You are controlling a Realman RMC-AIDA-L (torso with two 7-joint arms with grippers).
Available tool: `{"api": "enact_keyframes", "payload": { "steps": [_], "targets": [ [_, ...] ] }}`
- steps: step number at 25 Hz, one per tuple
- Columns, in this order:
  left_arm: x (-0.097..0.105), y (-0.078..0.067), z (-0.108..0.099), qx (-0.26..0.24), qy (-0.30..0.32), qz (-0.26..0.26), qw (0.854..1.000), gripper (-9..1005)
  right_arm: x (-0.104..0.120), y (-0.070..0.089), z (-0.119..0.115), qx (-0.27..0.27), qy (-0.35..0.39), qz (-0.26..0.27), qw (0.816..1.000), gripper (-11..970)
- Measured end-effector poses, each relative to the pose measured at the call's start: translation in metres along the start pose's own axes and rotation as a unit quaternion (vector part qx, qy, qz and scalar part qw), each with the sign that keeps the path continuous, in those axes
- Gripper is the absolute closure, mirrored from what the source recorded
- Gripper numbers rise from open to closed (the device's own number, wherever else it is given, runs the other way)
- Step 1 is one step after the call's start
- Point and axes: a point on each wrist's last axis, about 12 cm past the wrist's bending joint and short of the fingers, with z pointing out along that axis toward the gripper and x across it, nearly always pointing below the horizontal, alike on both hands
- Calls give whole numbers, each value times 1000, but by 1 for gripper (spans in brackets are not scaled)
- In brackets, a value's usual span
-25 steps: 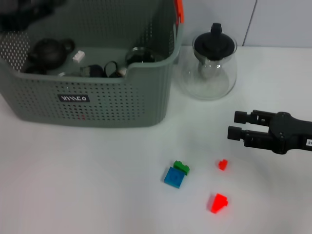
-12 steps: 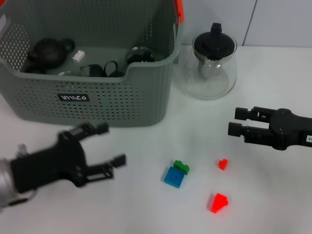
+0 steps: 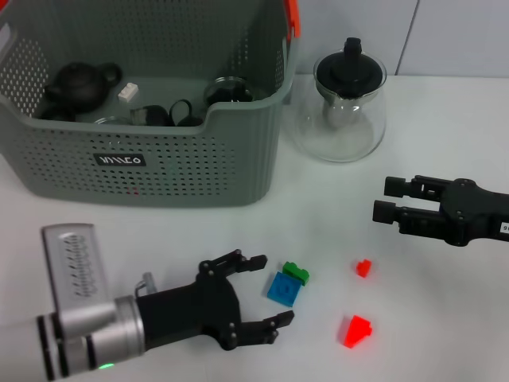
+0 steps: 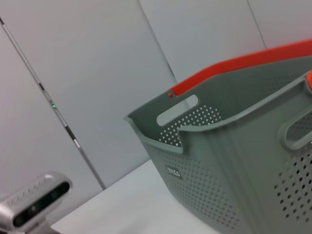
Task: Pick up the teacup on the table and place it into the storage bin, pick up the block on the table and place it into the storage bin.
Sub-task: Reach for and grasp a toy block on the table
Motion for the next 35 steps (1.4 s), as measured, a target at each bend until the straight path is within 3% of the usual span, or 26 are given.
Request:
{"api": "enact_keyframes", "payload": {
  "steps": [6, 13, 27, 35],
  "targets": [
    [6, -5, 18, -24, 13, 39, 999, 125, 0, 0, 0, 0, 0, -1, 1000, 228],
    [6, -3, 28, -44, 19, 46, 998, 127, -1, 0, 0, 0, 0, -2, 1000, 228],
    [11, -2, 31, -51, 45, 44, 997, 130, 0, 0, 2, -2, 1, 0, 1000, 226],
    [13, 6, 20, -80, 43, 41, 995, 132, 1, -1, 0, 0, 2, 3, 1000, 226]
  ]
}}
